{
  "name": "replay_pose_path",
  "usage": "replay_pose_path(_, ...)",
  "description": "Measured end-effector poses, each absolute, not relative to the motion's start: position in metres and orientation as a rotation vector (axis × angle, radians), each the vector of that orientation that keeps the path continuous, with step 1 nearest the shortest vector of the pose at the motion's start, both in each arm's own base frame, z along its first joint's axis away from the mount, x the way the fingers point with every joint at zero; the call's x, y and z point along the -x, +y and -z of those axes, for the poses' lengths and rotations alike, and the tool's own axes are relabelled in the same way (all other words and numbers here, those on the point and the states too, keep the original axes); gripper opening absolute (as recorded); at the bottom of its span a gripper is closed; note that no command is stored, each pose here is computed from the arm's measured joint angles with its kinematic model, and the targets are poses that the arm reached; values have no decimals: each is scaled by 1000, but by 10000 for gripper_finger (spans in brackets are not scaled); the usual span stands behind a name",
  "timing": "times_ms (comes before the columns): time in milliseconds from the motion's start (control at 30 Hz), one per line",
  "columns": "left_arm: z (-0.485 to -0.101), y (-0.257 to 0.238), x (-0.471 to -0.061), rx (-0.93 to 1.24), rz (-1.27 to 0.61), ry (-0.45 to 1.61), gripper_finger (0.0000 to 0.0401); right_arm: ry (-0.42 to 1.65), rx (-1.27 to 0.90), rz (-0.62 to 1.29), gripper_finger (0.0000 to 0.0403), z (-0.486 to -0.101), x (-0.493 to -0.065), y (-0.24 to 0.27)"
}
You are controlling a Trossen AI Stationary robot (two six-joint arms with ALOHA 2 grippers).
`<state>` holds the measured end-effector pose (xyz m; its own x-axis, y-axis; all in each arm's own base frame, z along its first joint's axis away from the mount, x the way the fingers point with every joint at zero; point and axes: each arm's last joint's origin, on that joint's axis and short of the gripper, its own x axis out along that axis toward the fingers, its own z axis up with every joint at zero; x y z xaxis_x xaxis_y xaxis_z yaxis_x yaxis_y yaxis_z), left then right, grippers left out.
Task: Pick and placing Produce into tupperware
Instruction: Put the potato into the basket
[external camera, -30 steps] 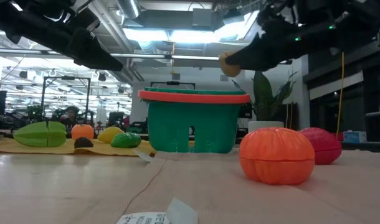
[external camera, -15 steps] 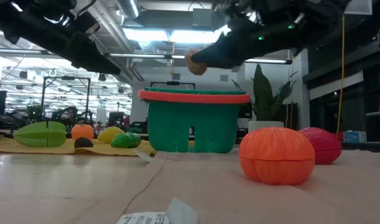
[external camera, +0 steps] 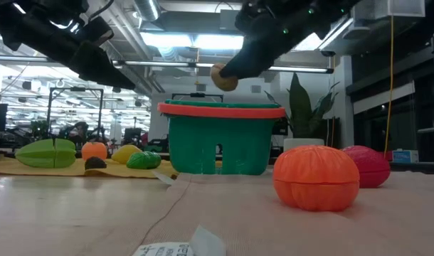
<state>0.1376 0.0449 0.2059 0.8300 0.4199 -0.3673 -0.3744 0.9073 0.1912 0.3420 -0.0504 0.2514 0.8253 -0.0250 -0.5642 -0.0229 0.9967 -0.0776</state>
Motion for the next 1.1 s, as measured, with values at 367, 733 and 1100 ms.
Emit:
replay_pose_path(367,-206,45,-138,-116,-421,417,261,729,43,-29,186,-270,-338,-56)
replay_pose_path(733,-206,45,-137,-116,-421,419,261,776,37,-79,186,-248,-350,-57)
replay_pose_path(1100,-205,45,-137,-116,-421,421,261,806,64,-168,186,-210,-373,-52)
